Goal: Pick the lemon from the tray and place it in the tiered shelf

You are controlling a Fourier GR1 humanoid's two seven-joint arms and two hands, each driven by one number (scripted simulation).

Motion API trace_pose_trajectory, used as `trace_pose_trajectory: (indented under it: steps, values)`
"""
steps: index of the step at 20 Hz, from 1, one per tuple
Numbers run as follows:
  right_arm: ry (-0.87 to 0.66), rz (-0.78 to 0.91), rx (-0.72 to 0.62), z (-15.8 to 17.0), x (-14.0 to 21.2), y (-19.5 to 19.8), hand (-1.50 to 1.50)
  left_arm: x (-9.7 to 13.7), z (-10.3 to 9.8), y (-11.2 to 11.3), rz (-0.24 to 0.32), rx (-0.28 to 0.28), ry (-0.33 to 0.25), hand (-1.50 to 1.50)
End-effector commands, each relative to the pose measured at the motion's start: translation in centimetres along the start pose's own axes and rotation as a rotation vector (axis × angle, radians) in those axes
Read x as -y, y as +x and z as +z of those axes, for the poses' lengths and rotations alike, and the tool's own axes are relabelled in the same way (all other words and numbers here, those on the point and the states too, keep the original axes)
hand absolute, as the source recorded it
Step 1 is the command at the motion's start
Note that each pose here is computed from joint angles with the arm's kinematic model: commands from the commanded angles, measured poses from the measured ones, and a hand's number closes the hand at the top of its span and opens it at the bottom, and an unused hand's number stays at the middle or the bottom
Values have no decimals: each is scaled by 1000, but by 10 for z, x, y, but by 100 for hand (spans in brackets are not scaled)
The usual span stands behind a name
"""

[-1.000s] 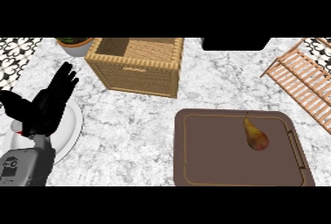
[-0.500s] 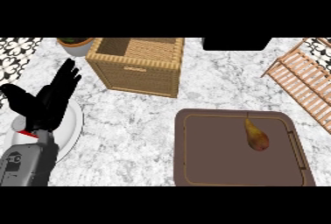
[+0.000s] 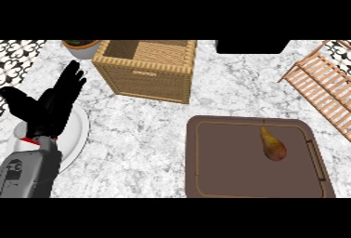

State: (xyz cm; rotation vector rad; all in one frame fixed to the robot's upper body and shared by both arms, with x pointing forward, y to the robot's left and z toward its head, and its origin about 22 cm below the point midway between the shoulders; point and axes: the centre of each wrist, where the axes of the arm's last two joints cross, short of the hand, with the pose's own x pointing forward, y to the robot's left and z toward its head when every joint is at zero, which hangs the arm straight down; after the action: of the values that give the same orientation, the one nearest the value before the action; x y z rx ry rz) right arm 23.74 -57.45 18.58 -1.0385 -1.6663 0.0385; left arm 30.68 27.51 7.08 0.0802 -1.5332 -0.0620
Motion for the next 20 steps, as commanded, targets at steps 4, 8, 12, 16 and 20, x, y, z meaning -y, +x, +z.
trace_pose_trajectory:
  steps: [4, 8, 12, 16, 20]
  values:
    - [-13, -84, -3, -15, 49, 2, -150, 7, -1, 6, -7, 7, 4, 0]
    - [189, -158, -136, 0, 79, -12, -150, -5, 5, 0, 18, -2, 5, 0]
    - [150, -166, -138, 17, 113, -21, -150, 6, 11, -7, 6, 0, -7, 0]
    - [187, -219, -88, 38, 154, -19, -150, -3, 10, 2, 15, -16, 10, 0]
    - [246, -287, -47, 41, 167, -12, -150, -10, 2, 6, 6, -6, 30, 0]
